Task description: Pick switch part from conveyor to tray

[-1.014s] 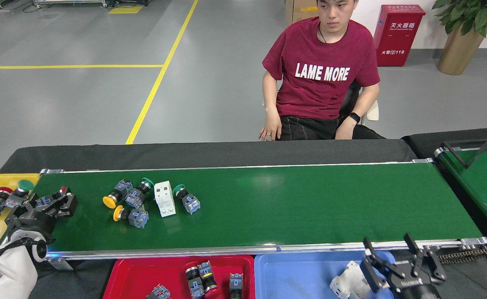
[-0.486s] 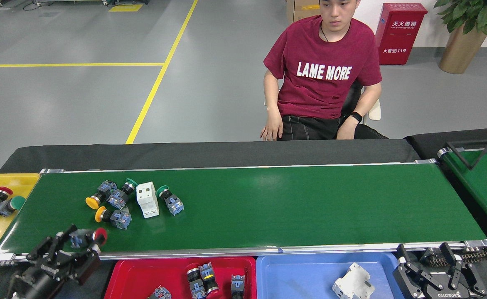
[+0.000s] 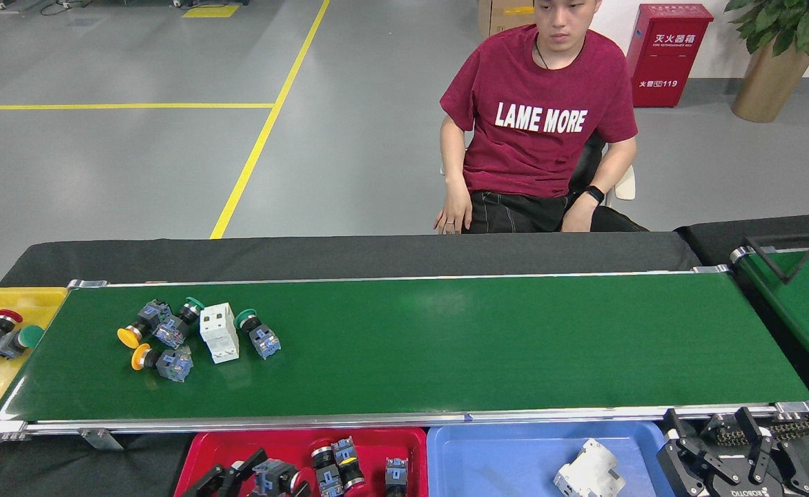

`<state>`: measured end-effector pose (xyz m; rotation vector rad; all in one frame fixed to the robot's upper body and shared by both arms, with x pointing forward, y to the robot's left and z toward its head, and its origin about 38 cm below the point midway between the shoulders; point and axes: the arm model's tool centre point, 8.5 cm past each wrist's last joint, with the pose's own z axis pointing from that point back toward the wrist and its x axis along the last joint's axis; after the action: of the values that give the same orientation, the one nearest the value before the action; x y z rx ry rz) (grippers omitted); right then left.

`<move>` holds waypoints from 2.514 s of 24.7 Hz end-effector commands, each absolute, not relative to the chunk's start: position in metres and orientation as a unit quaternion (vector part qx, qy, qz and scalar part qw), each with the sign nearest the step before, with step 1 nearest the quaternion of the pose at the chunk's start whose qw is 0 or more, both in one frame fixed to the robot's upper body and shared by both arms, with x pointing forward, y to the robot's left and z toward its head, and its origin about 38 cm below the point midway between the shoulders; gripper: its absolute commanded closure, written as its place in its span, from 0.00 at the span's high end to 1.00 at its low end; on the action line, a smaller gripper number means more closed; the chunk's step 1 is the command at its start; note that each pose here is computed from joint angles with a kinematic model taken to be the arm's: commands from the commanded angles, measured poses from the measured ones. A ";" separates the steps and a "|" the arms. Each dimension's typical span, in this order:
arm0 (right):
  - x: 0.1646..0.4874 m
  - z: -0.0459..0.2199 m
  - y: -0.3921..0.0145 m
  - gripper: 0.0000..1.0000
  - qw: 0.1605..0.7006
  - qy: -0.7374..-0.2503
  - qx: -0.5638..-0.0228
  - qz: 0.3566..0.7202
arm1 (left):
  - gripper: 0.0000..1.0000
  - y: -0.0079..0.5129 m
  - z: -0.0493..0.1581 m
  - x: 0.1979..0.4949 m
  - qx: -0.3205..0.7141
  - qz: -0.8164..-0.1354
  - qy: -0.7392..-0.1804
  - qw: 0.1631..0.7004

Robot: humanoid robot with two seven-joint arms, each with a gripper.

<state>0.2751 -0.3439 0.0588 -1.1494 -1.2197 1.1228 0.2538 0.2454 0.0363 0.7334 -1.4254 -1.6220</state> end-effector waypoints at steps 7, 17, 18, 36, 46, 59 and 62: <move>0.277 0.067 -0.350 0.99 0.532 -0.516 -0.495 0.453 | 1.00 0.318 0.051 0.248 0.383 -0.592 -0.526 0.475; 0.278 0.067 -0.344 0.99 0.531 -0.527 -0.486 0.452 | 1.00 0.374 0.065 0.249 0.487 -0.561 -0.484 0.461; 0.278 0.067 -0.343 0.99 0.528 -0.531 -0.482 0.455 | 1.00 0.374 0.060 0.256 0.484 -0.560 -0.484 0.467; 0.279 0.067 -0.341 0.99 0.527 -0.534 -0.481 0.454 | 1.00 0.443 0.067 0.373 0.473 -0.576 -0.442 0.500; 0.279 0.066 -0.338 0.99 0.525 -0.536 -0.479 0.455 | 0.96 0.445 0.062 0.423 0.482 -0.548 -0.408 0.548; 0.279 0.066 -0.334 0.99 0.524 -0.539 -0.478 0.455 | 0.03 0.459 0.059 0.442 0.549 -0.505 -0.389 0.541; 0.279 0.066 -0.334 0.99 0.525 -0.538 -0.477 0.455 | 0.01 0.447 0.063 0.444 0.542 -0.509 -0.417 0.523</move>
<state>0.2751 -0.3356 0.0580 -1.1244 -1.2611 1.0978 0.4369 0.4495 0.0479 1.2668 -0.9362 -1.2202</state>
